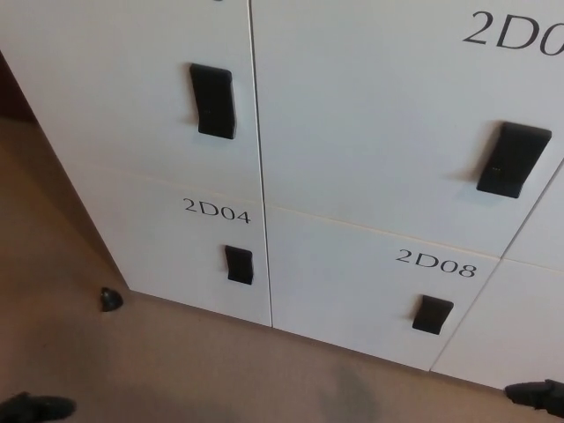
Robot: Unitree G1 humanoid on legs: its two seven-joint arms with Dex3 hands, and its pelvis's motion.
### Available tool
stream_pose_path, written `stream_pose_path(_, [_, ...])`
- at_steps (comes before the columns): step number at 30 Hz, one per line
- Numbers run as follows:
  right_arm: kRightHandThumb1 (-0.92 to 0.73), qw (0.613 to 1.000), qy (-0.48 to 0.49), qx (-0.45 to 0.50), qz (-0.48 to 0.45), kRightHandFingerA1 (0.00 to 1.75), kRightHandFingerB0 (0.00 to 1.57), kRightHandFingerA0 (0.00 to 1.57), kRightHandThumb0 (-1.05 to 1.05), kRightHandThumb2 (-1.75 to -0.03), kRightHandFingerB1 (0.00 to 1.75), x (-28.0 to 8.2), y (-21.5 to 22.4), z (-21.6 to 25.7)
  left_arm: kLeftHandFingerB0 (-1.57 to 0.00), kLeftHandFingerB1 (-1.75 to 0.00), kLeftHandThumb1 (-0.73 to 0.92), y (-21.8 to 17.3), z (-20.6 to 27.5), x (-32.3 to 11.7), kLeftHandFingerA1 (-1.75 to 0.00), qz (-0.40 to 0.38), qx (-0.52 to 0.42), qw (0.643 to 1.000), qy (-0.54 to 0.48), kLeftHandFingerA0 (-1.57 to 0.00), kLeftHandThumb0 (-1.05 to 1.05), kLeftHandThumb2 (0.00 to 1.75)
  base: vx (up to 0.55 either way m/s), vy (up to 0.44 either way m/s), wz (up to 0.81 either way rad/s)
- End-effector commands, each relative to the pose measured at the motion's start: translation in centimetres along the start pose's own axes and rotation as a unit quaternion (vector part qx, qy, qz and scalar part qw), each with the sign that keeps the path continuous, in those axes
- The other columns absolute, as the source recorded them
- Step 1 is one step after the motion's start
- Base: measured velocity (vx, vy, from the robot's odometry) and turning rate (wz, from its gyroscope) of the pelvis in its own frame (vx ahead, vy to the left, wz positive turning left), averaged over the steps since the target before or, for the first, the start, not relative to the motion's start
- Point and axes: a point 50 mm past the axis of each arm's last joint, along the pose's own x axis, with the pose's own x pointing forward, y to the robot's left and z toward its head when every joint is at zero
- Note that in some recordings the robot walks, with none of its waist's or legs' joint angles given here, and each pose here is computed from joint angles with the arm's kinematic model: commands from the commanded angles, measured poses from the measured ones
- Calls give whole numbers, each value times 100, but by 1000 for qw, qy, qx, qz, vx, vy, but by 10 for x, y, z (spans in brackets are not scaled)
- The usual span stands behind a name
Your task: The robot walks towards an open cabinet and lifts its left hand to push the door towards the right to close it.
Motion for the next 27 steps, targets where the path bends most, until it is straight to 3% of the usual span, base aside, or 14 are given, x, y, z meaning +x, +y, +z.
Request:
stream_pose_path(1, [-67,1000,-5,3,-2,49,56,65,-31,-59,45,2,-13,3,-38,-82,64,19,-3,3,-73,35,-43,998,-26,-65,-40,59,0,0,0])
stream_pose_path(10, [-68,1000,-3,6,5,48,54,64,-30,-59,44,3,-13,3,-39,-77,62,25,-8,5,-72,49,-53,997,-21,-66,-40,58,0,0,0])
stream_pose_path(27, [-68,1000,-3,11,8,49,55,65,-31,-59,45,4,-13,3,-37,-82,62,29,-7,9,-76,47,-54,997,-25,-67,-42,58,0,0,0])
